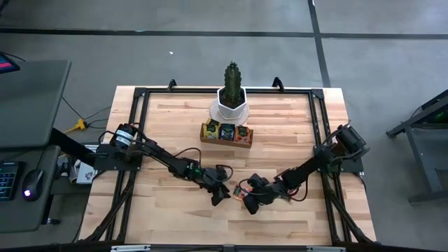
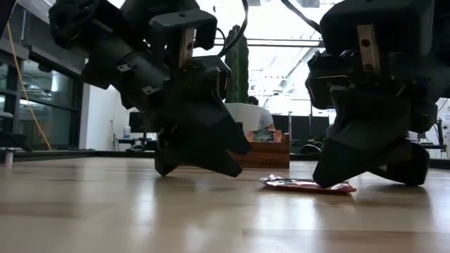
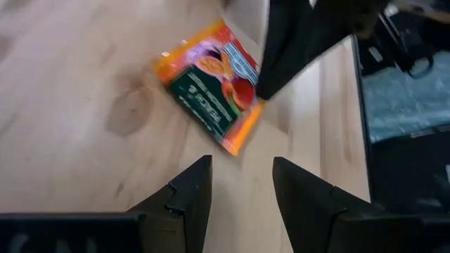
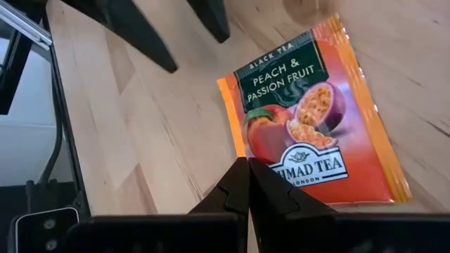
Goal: Pick & Place Tea
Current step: Put the orange tea bag into the right section of the wooden organizer
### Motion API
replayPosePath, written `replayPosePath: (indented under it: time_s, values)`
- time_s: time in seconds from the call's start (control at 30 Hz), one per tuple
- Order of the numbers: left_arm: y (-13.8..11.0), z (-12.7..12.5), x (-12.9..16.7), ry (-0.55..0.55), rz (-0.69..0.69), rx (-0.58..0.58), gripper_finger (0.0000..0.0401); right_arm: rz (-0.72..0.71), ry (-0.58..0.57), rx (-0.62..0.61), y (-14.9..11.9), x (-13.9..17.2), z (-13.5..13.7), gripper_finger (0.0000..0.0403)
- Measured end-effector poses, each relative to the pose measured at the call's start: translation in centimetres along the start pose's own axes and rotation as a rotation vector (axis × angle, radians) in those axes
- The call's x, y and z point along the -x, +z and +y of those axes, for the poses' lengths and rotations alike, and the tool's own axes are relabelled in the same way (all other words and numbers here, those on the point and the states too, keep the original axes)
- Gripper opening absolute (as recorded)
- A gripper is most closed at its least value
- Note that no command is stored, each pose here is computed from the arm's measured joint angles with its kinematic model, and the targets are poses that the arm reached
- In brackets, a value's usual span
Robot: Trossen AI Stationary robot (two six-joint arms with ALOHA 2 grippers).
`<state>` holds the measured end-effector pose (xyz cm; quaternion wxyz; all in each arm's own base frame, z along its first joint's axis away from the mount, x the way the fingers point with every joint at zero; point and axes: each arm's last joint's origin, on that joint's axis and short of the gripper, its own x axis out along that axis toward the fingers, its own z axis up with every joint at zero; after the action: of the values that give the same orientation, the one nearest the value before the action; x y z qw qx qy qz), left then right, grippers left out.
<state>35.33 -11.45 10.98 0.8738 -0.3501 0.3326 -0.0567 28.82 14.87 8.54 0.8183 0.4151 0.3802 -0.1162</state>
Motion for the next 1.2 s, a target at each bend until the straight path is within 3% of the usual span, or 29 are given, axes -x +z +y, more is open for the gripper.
replayPosePath:
  time_s: [0.13,0.33,0.67,0.97,1.07,1.2]
  values:
    - [0.0,0.7,-0.3,0.062,-0.043,0.039,0.0149,0.002,0.002,0.0,0.0,0.0,0.0,0.0]
    - [0.9,0.3,-0.6,0.053,-0.064,0.076,0.0149,0.0,0.011,0.017,0.0,0.0,0.3,0.0]
    - [2.9,-1.0,-3.9,0.062,0.019,0.052,0.0149,-0.026,0.019,0.058,0.9,-0.3,0.9,0.0]
    - [3.5,-1.5,-4.2,0.085,0.076,0.009,0.0147,-0.007,0.022,0.07,0.6,-0.3,1.0,0.0]
    - [3.7,-1.2,-4.2,0.089,0.081,-0.005,0.0124,-0.009,0.022,0.073,0.5,-0.2,1.1,0.0]
    - [3.8,-0.9,-4.1,0.093,0.093,-0.017,0.0053,-0.008,0.022,0.072,0.4,-0.2,1.1,0.0]
